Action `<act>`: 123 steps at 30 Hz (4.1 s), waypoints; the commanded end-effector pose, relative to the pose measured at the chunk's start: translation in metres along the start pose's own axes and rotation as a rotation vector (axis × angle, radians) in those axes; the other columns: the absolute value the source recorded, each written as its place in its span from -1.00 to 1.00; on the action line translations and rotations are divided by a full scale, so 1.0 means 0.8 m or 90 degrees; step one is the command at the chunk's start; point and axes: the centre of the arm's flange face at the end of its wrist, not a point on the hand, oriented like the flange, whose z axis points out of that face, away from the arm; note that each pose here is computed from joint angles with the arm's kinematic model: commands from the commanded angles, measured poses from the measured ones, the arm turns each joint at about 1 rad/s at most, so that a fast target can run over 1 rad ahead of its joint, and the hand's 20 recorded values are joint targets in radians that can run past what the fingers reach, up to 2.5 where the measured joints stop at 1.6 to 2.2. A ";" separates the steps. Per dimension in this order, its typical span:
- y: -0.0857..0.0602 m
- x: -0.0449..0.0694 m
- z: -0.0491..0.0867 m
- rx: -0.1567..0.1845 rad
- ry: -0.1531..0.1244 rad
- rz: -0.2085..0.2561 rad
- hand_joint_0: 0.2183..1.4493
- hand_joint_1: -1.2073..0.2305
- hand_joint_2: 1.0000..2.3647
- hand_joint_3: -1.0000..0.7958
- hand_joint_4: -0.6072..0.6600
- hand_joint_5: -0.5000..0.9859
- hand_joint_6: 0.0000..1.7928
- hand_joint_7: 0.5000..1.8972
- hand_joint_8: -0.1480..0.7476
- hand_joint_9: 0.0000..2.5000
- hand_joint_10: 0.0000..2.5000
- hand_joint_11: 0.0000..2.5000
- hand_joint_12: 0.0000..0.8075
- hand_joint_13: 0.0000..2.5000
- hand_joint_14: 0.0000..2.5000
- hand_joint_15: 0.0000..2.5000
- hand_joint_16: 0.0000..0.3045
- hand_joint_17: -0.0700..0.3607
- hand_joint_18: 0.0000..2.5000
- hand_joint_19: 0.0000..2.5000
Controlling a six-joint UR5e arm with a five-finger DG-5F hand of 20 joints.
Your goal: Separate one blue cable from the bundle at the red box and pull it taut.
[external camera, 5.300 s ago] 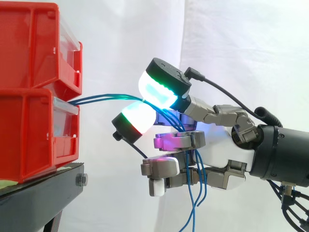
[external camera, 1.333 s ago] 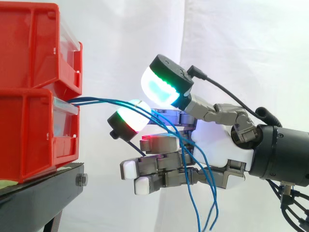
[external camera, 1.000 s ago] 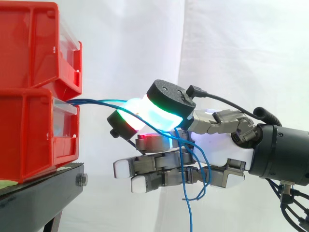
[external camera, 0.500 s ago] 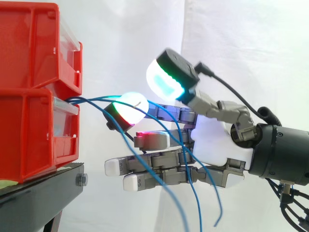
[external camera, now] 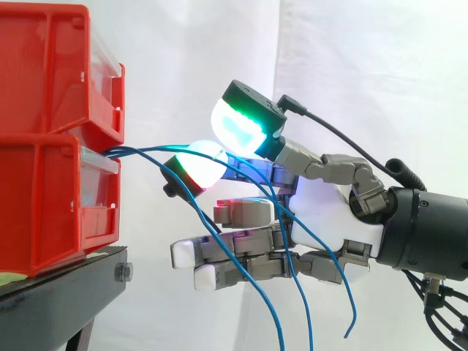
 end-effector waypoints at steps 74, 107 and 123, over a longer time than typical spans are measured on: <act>0.011 -0.014 0.009 -0.006 0.001 -0.057 -0.56 -0.13 -1.00 -0.44 0.25 -0.66 -0.12 -0.37 0.15 -1.00 1.00 0.40 -0.01 -0.80 1.00 0.30 -0.68 -0.17 -0.37 0.04; 0.030 -0.018 0.007 0.048 0.034 -0.105 -0.36 0.00 -0.99 -0.31 0.13 -0.59 -0.06 -0.28 0.09 -0.71 1.00 0.84 0.22 -0.30 1.00 0.46 -0.64 -0.10 -0.02 -0.18; 0.031 -0.018 0.008 0.045 0.036 -0.106 -0.50 0.00 -1.00 -0.44 0.15 -0.59 -0.03 -0.24 0.10 -0.74 1.00 0.85 0.19 -0.33 1.00 0.42 -0.62 -0.08 -0.03 -0.21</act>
